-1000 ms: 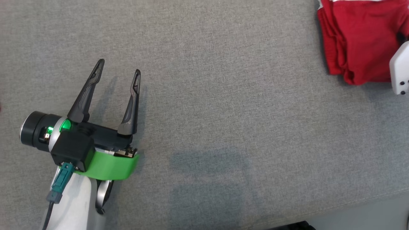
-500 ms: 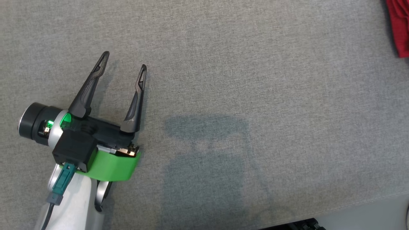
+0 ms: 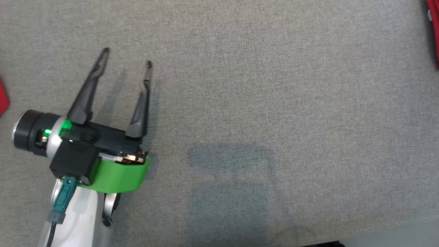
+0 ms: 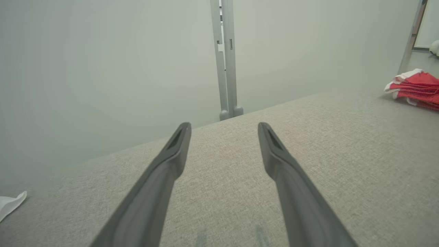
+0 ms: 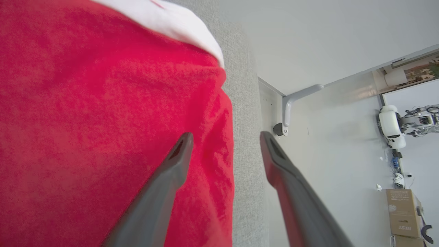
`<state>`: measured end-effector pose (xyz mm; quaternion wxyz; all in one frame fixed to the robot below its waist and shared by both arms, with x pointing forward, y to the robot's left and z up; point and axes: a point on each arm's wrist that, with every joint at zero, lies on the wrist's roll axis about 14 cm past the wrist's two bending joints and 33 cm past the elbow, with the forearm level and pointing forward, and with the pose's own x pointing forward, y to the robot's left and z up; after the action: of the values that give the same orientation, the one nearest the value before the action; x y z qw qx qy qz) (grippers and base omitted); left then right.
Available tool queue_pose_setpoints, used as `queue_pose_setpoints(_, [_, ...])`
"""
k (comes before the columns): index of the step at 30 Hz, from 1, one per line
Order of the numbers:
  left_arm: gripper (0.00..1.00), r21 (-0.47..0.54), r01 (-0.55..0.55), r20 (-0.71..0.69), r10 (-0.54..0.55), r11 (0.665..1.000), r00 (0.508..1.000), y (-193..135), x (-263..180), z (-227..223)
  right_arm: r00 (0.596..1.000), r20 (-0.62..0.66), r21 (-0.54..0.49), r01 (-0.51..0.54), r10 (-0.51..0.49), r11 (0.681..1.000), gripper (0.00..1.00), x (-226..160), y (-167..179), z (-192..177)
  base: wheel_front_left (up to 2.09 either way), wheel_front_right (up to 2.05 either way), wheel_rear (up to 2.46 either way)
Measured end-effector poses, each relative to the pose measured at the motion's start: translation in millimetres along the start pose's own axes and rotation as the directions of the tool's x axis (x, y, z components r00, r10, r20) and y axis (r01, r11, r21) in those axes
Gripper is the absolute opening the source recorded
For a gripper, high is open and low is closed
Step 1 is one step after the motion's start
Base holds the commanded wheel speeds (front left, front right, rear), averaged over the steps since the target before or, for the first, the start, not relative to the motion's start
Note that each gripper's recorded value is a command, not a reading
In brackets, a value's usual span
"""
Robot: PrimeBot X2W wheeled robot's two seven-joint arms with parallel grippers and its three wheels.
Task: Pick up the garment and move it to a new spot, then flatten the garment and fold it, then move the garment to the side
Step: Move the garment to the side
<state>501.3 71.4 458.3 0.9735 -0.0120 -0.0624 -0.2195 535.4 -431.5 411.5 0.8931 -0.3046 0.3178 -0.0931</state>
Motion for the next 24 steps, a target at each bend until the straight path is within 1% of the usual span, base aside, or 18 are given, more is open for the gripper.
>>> queue_pose_setpoints(2, [1.00, 0.014, -0.069, 0.005, 0.069, 0.997, 0.998, 12, -4, 6, 0.997, 0.077, 0.058, 0.005, -0.009, 0.998, 1.00, -8, 1, 12, 0.00, 0.00, 0.00])
queue_pose_setpoints(5, [1.00, 0.022, -0.103, -0.028, 0.103, 0.994, 0.994, 15, -17, 6, 0.983, 0.185, 0.144, -0.032, 0.005, 0.989, 1.00, -24, 19, 30, 0.00, 0.00, 0.00])
queue_pose_setpoints(7, [1.00, 0.014, -0.129, -0.047, 0.129, 0.992, 0.991, 19, -25, 7, 0.974, 0.225, 0.180, -0.059, 0.018, 0.982, 1.00, -38, 31, 36, 0.00, 0.00, 0.00])
queue_pose_setpoints(10, [1.00, 0.026, -0.200, -0.082, 0.201, 0.979, 0.976, 30, -40, 5, 0.957, 0.287, 0.253, -0.101, 0.025, 0.962, 1.00, -63, 47, 45, 0.00, 0.00, 0.00])
queue_pose_setpoints(13, [1.00, 0.008, -0.261, -0.091, 0.260, 0.965, 0.961, 37, -51, 12, 0.933, 0.359, 0.338, -0.145, 0.015, 0.930, 1.00, -91, 61, 58, 0.00, 0.00, 0.00])
queue_pose_setpoints(14, [1.00, 0.004, -0.275, -0.088, 0.274, 0.961, 0.958, 38, -54, 16, 0.923, 0.384, 0.379, -0.158, 0.001, 0.912, 1.00, -101, 62, 62, 0.00, 0.00, 0.00])
queue_pose_setpoints(15, [1.00, -0.002, -0.292, -0.079, 0.291, 0.957, 0.954, 41, -57, 21, 0.915, 0.405, 0.396, -0.177, 0.002, 0.901, 1.00, -109, 67, 66, 0.00, 0.00, 0.00])
queue_pose_setpoints(17, [1.00, -0.004, -0.318, -0.075, 0.317, 0.948, 0.945, 44, -63, 27, 0.895, 0.446, 0.455, -0.209, -0.019, 0.866, 1.00, -126, 72, 74, 0.00, 0.00, 0.00])
queue_pose_setpoints(18, [1.00, 0.003, -0.332, -0.082, 0.332, 0.943, 0.940, 46, -67, 28, 0.889, 0.458, 0.457, -0.219, -0.016, 0.862, 1.00, -133, 75, 75, 0.00, 0.00, 0.00])
queue_pose_setpoints(20, [1.00, 0.011, -0.358, -0.094, 0.357, 0.934, 0.929, 50, -76, 30, 0.871, 0.491, 0.485, -0.249, -0.026, 0.838, 1.00, -147, 81, 82, 0.00, 0.00, 0.00])
queue_pose_setpoints(24, [1.00, 0.001, -0.419, -0.121, 0.417, 0.908, 0.901, 58, -98, 32, 0.816, 0.576, 0.507, -0.313, -0.045, 0.803, 1.00, -173, 88, 103, 0.00, 0.00, 0.00])
